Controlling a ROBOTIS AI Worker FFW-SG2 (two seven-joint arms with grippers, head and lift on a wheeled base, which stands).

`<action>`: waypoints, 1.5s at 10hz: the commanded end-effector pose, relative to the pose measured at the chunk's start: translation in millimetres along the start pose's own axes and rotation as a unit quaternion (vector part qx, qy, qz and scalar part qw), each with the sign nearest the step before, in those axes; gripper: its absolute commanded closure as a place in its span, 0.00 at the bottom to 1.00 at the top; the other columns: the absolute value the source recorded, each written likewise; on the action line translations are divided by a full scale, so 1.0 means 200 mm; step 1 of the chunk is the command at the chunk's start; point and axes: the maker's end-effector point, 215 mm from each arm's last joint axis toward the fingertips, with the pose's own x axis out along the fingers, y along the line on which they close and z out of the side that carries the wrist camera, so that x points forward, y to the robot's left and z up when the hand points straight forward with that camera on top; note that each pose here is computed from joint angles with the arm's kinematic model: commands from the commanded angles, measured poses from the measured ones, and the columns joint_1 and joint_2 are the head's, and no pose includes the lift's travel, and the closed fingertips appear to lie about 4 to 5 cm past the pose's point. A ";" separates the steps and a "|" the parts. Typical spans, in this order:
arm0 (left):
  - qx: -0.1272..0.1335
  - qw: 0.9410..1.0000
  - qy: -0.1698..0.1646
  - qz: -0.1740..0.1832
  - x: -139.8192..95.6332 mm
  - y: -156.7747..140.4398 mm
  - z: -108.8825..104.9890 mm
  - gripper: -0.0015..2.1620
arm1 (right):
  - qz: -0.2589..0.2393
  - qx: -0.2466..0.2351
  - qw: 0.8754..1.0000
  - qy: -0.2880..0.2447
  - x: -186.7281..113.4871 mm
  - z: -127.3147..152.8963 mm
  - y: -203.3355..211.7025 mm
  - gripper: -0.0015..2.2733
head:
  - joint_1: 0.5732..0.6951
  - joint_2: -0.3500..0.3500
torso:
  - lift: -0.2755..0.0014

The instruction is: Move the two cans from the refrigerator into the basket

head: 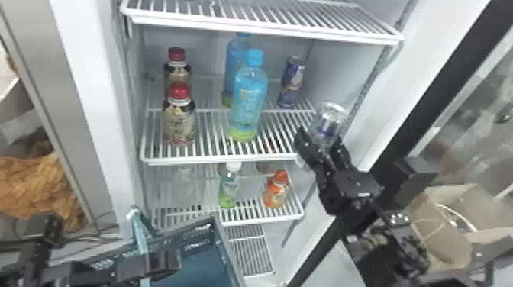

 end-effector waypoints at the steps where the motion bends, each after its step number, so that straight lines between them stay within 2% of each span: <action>1: 0.001 1.000 0.000 0.001 0.00 0.00 0.00 0.55 | 0.017 0.003 1.000 0.023 -0.10 -0.02 0.07 0.57 | 1.00 0.16 | 0.91; 3: 0.000 1.000 -0.001 0.001 0.00 0.00 0.00 0.55 | 0.040 0.025 0.998 0.051 -0.22 -0.06 0.17 0.57 | 1.00 0.18 | 0.91; 7: 0.008 1.000 0.000 0.002 0.01 -0.01 0.03 0.55 | 0.123 0.042 0.986 0.102 -0.29 -0.14 0.41 0.57 | 1.00 0.26 | 0.91; 10: 0.010 1.000 0.002 0.001 0.02 -0.02 0.04 0.55 | 0.195 0.065 0.964 0.166 -0.33 -0.37 0.60 0.57 | 1.00 0.33 | 0.91; 12: 0.011 1.000 0.003 0.001 0.02 -0.02 0.04 0.55 | 0.230 0.086 0.950 0.195 -0.35 -0.48 0.72 0.57 | 1.00 0.40 | 0.91; 15: 0.012 1.000 0.007 0.001 0.03 -0.02 0.04 0.55 | 0.281 0.104 0.930 0.214 -0.36 -0.56 0.88 0.57 | 1.00 0.48 | 0.91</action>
